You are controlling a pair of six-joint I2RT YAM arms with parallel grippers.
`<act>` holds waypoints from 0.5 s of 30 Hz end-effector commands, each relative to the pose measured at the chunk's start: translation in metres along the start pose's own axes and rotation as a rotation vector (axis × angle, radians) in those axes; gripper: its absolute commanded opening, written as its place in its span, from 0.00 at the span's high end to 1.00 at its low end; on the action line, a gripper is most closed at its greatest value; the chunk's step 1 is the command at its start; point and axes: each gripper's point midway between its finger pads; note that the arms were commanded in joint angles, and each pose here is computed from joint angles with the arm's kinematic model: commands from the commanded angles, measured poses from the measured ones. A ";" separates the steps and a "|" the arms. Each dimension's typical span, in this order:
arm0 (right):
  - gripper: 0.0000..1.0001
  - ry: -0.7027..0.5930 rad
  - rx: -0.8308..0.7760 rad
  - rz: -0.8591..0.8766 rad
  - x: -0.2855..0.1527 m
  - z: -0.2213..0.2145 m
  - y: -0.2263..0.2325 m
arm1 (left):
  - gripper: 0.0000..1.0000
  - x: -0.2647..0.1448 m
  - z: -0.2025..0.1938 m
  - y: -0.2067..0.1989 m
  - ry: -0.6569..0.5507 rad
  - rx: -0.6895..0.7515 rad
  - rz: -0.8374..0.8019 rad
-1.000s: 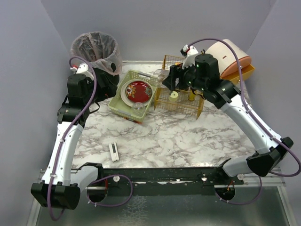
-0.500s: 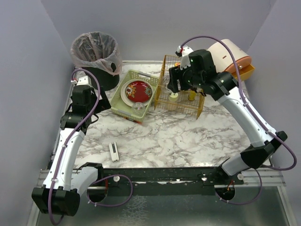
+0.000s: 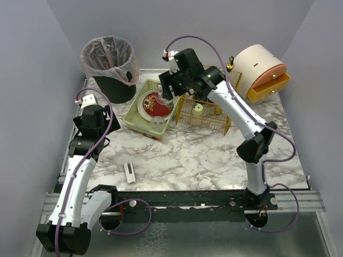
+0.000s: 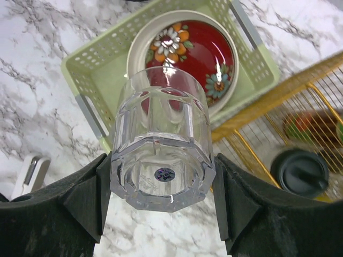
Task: Clear the kitchen counter
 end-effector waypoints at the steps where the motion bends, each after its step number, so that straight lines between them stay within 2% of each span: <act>1: 0.77 0.042 -0.062 0.042 0.030 0.000 0.023 | 0.01 -0.008 0.009 0.016 -0.069 -0.032 0.072; 9: 0.79 0.008 -0.118 0.064 0.083 0.000 0.051 | 0.01 -0.012 0.012 0.019 -0.091 -0.043 0.079; 15: 0.78 -0.032 -0.219 0.052 0.109 0.002 0.063 | 0.01 -0.012 0.012 0.019 -0.094 -0.044 0.074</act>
Point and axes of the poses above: each gripper's point midway between its finger pads, its own x axis out along the fingers, its own y axis along the line the jaws close on, z = x × y, and after that the axes turned 2 degrees about -x, right-handed
